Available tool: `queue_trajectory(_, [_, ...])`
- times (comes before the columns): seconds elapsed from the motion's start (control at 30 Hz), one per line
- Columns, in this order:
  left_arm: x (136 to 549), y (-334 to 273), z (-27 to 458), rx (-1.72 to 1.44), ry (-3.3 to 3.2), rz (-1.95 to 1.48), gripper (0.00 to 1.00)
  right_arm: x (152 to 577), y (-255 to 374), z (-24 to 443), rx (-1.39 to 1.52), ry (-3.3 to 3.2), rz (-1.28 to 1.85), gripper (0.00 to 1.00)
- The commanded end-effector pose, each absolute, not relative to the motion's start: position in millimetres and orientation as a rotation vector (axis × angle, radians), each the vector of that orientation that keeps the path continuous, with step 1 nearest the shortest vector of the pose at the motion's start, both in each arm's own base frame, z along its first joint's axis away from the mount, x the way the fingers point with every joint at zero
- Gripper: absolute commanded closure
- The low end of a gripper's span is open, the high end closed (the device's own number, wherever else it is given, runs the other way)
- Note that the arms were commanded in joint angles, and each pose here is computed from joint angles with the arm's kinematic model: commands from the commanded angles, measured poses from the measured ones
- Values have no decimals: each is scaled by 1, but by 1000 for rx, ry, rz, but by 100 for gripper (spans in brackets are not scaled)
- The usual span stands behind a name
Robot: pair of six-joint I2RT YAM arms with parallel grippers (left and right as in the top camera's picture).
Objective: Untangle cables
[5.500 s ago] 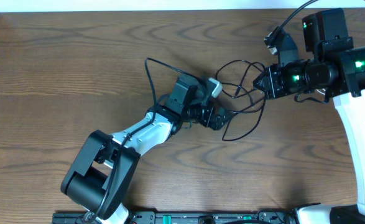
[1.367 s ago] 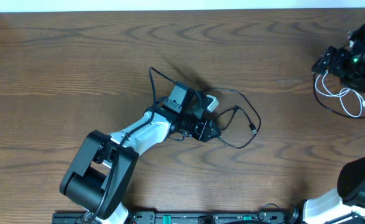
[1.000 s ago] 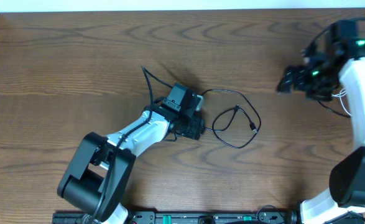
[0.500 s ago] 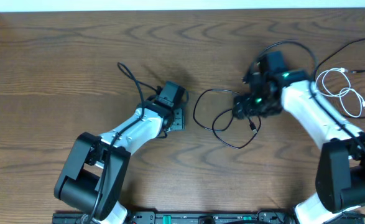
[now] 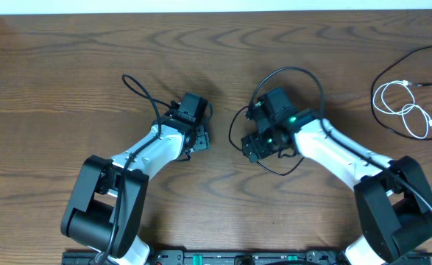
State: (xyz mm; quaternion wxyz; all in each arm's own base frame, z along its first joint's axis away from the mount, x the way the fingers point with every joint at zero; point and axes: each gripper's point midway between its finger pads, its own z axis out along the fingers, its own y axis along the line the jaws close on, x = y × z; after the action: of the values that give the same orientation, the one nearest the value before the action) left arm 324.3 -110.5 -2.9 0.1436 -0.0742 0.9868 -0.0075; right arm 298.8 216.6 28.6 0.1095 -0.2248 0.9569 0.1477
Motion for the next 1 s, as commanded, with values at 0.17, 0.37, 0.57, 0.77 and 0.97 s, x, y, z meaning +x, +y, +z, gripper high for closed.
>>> queue_trajectory(0.17, [309,-105,-19,-252,2909,3,25,291,219,17,-756,2759,191,18])
queue_trajectory(0.37, [308,-105,-20,-252,2913,5,25,292,229,14,-796,2730,201,18])
queue_trajectory(0.57, [307,-104,-20,-252,2914,6,25,286,226,-2,-810,2777,178,19])
queue_trajectory(0.77, [307,-104,-20,-253,2914,7,25,275,217,-8,-826,2835,148,27])
queue_trajectory(0.97, [307,-104,-20,-252,2914,6,25,257,203,-12,-848,2923,99,73])
